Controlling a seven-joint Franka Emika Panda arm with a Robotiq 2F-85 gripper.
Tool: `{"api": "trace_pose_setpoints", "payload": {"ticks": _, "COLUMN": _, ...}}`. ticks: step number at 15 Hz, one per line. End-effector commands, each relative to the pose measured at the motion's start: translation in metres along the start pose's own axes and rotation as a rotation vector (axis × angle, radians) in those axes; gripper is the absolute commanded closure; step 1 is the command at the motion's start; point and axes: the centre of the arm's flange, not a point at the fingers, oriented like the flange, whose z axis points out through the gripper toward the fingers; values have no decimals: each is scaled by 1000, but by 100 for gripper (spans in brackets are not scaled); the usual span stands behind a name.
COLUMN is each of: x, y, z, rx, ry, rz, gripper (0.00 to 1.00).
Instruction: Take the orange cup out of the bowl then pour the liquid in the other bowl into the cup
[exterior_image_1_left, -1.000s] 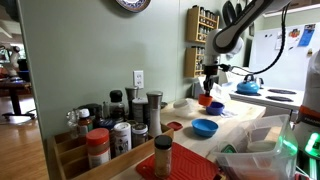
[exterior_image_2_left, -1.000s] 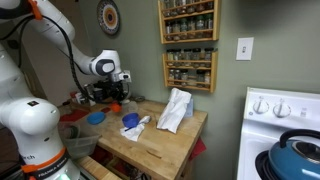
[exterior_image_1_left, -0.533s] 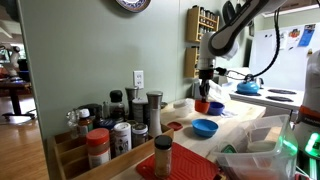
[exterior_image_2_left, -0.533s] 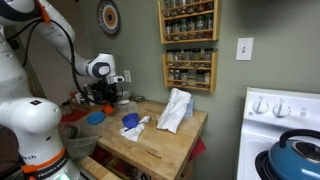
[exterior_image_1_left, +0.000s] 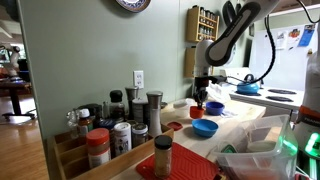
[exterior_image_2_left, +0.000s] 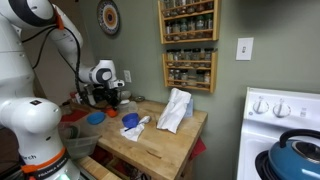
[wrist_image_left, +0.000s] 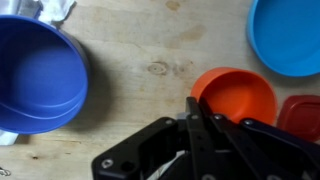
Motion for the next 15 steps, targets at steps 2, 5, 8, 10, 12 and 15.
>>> {"api": "trace_pose_setpoints", "payload": {"ticks": 2, "x": 11, "y": -14, "z": 19, "rx": -25, "ry": 35, "rz": 73, "gripper": 99}}
{"api": "trace_pose_setpoints", "payload": {"ticks": 5, "x": 16, "y": -18, "z": 21, "rx": -27, "ry": 58, "rz": 104, "gripper": 99}}
{"api": "trace_pose_setpoints", "payload": {"ticks": 8, "x": 18, "y": -23, "z": 18, "rx": -21, "ry": 58, "rz": 115, "gripper": 72}}
{"api": "trace_pose_setpoints", "payload": {"ticks": 10, "x": 16, "y": -20, "z": 11, "rx": -22, "ry": 47, "rz": 101, "gripper": 64}}
{"api": "trace_pose_setpoints", "payload": {"ticks": 12, "x": 9, "y": -11, "z": -4, "rx": -11, "ry": 42, "rz": 88, "gripper": 49}}
{"api": "trace_pose_setpoints", "payload": {"ticks": 15, "x": -2, "y": -2, "z": -22, "rx": 39, "ry": 12, "rz": 44, "gripper": 27}}
